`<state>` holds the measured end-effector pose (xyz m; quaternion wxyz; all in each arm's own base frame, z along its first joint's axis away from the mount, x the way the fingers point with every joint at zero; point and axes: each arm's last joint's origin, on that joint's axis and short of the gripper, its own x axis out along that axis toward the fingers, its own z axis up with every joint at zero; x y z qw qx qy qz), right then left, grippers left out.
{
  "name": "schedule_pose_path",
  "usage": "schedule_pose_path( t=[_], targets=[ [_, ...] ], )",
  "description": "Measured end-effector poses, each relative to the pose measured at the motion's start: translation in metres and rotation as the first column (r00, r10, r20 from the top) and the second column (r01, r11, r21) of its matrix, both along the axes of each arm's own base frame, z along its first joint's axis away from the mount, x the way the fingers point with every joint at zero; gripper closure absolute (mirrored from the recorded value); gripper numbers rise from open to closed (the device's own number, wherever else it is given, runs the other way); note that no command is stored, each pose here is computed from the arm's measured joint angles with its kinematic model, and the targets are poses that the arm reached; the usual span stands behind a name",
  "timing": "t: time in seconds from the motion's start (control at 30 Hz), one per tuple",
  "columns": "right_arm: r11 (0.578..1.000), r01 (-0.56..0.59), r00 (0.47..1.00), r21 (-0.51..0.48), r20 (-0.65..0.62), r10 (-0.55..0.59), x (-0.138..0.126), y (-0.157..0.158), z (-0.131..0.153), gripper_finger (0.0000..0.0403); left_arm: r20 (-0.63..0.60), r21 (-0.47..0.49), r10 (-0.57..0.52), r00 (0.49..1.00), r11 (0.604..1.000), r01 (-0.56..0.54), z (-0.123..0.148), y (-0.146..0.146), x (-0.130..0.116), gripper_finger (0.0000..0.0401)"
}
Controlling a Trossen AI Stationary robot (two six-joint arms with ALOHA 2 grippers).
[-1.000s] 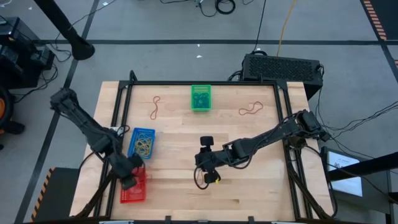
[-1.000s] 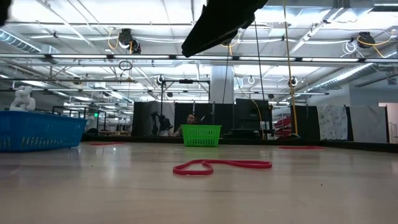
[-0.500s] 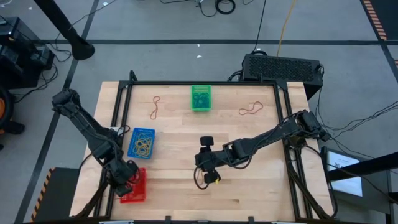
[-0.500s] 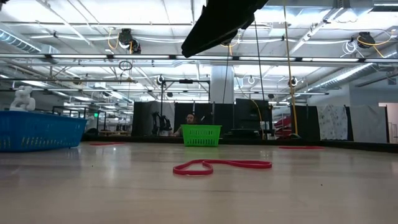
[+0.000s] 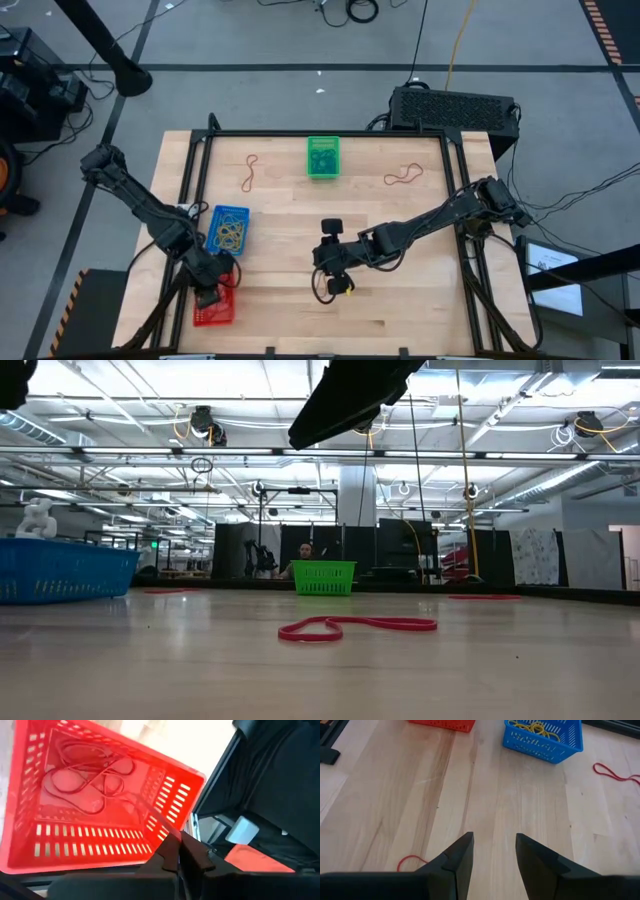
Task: Sort rubber bands into baskets
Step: Put the red rubber band into the red bin
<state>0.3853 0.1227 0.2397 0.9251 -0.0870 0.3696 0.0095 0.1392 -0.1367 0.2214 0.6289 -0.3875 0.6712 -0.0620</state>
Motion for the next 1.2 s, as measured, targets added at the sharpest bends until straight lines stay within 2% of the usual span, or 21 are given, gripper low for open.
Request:
schedule_pose_path(
  t=[0.23, 0.63, 0.7, 0.87, 0.97, 1.13, 1.2],
  targets=[
    [1.0, 0.0, 1.0, -0.001, 0.0, 0.0, 0.0, 0.0, 0.0, 0.0264, -0.001, 0.042, -0.002, 1.0, 0.999, 0.002, -0.002, 0.002, -0.002, 0.0364],
    [1.0, 0.0, 1.0, -0.001, 0.0, 0.0, 0.0, 0.0, 0.0, 0.0264, -0.007, 0.032, -0.005, 1.0, 0.999, 0.006, -0.002, 0.002, -0.002, 0.0278],
    [1.0, 0.0, 1.0, -0.001, -0.001, 0.0, 0.0, 0.0, 0.0, 0.0264, -0.026, 0.021, 0.009, 1.0, 1.0, -0.009, -0.002, 0.002, -0.001, 0.0273],
    [1.0, 0.0, 1.0, 0.0, 0.002, 0.0, 0.0, 0.0, 0.0, 0.0264, -0.144, 0.01, 0.136, 0.98, 0.991, -0.136, -0.002, 0.006, 0.0, 0.0271],
    [1.0, 0.0, 1.0, 0.001, 0.006, 0.0, 0.0, 0.0, 0.0, 0.0264, -0.183, -0.002, 0.147, 0.972, 0.989, -0.15, -0.002, 0.009, 0.001, 0.0271],
    [1.0, 0.0, 1.0, 0.001, 0.006, 0.0, 0.0, 0.0, 0.0, 0.0264, -0.209, 0.093, 0.214, 0.954, 0.976, -0.198, -0.009, 0.016, 0.003, 0.0271],
    [1.0, 0.0, 1.0, 0.001, 0.005, 0.0, 0.0, 0.0, 0.0, 0.0264, -0.258, 0.093, 0.205, 0.944, 0.978, -0.187, -0.013, 0.016, 0.005, 0.0271]
  ],
)
